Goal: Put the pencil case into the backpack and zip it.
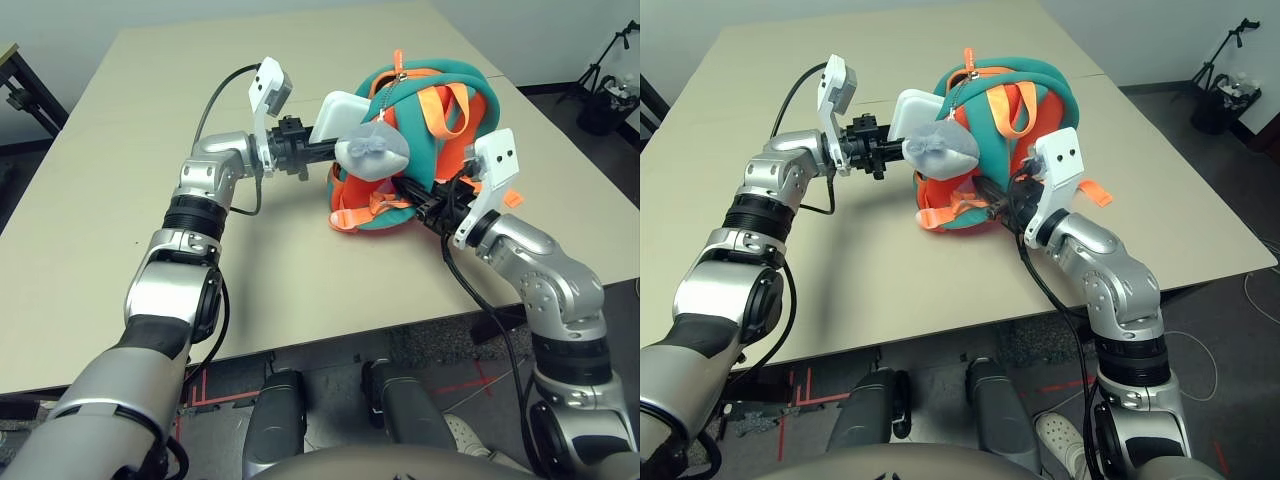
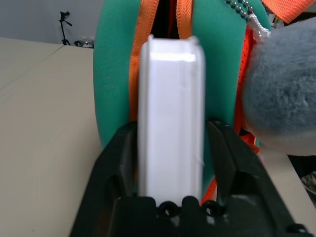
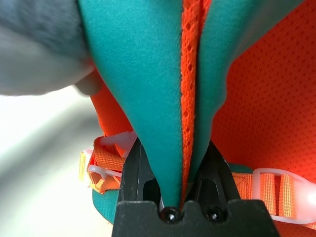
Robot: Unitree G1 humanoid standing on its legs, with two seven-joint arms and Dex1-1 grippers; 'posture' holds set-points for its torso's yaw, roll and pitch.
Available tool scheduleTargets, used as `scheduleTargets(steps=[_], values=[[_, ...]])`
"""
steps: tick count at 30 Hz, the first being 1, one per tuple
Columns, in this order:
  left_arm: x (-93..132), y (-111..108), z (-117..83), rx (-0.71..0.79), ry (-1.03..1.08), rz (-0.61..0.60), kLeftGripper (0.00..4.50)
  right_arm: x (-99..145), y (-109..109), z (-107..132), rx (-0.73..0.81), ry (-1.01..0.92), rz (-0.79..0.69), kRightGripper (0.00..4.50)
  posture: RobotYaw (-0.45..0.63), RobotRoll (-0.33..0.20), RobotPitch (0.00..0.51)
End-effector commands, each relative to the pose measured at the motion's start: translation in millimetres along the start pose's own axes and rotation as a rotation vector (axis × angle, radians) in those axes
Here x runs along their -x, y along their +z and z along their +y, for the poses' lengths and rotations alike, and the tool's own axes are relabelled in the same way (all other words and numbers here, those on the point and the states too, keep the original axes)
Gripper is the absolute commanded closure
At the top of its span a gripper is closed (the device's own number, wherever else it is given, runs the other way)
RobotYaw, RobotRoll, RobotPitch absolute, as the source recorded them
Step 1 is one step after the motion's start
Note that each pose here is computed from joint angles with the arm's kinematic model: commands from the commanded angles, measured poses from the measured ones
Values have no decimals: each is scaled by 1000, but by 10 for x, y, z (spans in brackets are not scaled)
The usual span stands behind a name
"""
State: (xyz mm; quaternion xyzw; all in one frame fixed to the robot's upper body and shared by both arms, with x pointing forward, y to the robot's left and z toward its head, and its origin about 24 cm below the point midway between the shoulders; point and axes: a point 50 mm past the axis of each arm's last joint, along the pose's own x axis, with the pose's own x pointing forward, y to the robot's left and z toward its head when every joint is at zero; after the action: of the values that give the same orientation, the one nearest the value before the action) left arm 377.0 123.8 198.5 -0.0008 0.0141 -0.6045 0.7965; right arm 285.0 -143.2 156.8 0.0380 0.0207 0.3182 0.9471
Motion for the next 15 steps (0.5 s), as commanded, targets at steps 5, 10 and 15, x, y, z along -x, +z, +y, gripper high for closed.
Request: scheduleTargets(steps=[5,10,15], values=[[298,205,-116,40,-24,-66,0,-59,2,61,5,52,6,3929,-131,0,100],[498,320,-174,9,43,-103,0,-80,-5,63,3,62,9,3929,-120,0,102],[697,394,-203,-21,141,-147,0,-93,-10,69,1,68,7,3929,-108,0,105]])
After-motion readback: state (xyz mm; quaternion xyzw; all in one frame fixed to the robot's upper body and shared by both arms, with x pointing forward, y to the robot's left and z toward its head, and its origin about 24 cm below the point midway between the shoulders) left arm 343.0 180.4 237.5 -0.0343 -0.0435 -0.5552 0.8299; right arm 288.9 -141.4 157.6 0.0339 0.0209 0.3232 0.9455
